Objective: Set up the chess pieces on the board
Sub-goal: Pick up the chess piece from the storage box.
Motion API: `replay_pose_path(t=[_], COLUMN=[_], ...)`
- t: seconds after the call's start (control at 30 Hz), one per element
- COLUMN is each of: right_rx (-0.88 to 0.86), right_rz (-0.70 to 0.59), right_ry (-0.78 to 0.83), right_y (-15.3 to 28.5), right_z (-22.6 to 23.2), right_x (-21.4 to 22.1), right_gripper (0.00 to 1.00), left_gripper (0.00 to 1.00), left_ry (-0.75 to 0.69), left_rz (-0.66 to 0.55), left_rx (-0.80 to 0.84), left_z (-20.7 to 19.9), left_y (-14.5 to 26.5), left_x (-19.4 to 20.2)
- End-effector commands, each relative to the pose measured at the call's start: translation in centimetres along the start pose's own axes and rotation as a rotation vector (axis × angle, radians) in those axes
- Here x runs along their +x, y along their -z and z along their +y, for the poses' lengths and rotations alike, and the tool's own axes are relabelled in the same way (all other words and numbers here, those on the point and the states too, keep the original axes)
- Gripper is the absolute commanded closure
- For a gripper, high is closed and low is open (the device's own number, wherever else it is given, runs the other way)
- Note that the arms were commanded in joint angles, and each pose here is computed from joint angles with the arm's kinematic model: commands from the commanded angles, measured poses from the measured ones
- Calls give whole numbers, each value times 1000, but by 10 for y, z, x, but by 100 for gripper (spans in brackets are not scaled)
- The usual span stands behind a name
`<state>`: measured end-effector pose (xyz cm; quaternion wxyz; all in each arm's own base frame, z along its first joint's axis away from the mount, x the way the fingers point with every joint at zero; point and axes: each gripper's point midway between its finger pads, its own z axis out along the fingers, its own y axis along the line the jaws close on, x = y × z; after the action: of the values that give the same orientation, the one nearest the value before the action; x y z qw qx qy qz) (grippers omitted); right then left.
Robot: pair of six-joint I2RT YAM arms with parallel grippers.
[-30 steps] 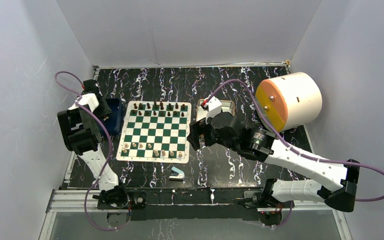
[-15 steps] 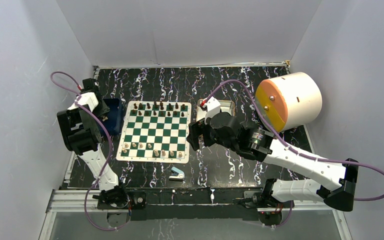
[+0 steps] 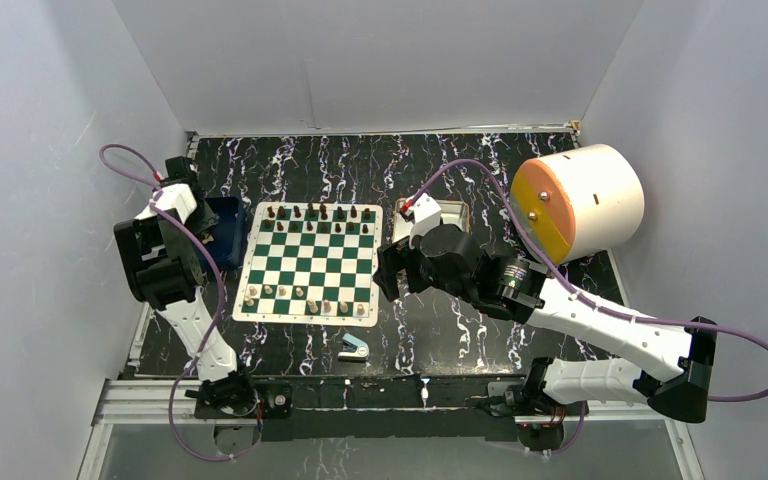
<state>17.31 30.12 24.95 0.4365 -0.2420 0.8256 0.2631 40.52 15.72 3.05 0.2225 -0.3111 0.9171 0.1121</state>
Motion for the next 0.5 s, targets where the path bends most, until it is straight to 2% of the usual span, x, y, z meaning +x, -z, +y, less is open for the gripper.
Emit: replay_pose_path(t=[0.0, 0.27, 0.47], right_rx=[-31, -34, -40], right_rz=[-90, -97, -100], right_ry=[-14, -19, -21], right_y=[5, 7, 7], right_z=[8, 8, 9], right_x=[-28, -29, -30], right_gripper=[1, 1, 1], left_gripper=[71, 73, 81], left_ry=[25, 33, 28], left_rz=[4, 32, 27], left_rx=[-42, -44, -12], left_z=[7, 8, 3], left_y=[7, 6, 10], left_x=[-5, 6, 2])
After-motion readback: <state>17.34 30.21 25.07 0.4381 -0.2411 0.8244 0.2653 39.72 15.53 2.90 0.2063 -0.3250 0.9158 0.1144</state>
